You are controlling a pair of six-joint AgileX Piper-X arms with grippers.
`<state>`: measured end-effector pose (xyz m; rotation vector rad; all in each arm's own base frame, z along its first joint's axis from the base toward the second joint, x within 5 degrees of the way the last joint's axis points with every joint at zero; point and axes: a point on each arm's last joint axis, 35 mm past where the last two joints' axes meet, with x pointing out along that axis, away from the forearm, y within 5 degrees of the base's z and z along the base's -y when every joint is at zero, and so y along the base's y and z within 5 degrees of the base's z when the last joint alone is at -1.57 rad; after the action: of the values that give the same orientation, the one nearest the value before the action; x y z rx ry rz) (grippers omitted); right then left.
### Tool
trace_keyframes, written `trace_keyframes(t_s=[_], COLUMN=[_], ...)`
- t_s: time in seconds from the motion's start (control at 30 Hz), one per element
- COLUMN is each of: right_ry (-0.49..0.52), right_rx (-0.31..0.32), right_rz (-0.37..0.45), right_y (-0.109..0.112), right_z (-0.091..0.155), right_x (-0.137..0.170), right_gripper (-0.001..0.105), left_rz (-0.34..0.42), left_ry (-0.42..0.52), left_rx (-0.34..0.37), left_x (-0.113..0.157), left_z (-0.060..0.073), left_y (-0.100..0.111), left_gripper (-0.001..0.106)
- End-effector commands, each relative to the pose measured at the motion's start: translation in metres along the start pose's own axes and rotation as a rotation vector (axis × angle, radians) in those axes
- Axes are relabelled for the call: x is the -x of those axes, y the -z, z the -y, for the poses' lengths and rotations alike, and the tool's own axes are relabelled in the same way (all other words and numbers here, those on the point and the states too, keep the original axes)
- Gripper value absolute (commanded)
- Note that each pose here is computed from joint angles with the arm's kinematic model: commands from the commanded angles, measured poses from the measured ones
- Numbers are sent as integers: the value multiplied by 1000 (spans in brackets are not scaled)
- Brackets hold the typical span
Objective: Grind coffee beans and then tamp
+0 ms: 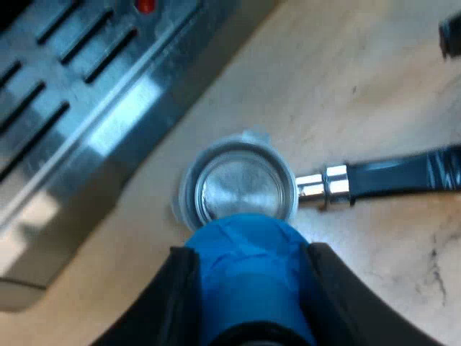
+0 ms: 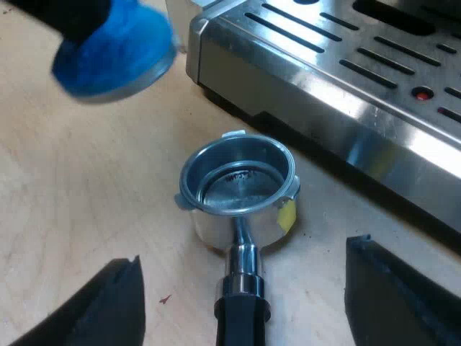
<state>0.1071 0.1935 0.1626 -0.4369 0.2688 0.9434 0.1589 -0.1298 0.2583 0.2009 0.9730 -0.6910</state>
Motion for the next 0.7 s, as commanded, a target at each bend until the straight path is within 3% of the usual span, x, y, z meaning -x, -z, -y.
trace_keyframes(t_s=[0.03, 0.27, 0.7], right_ry=[6, 6, 6], right_rx=[10, 10, 10], right_rz=[14, 14, 14], right_y=[-3, -3, -3], right_z=[2, 2, 2], right_x=[0, 0, 0], right_gripper=[60, 60, 60], left_rz=[16, -17, -81], left_ry=[11, 39, 59], left_rx=[-16, -29, -25], left_x=[-1, -14, -40], left_z=[2, 3, 0], left_y=[-15, -29, -29], left_gripper=[0, 0, 0])
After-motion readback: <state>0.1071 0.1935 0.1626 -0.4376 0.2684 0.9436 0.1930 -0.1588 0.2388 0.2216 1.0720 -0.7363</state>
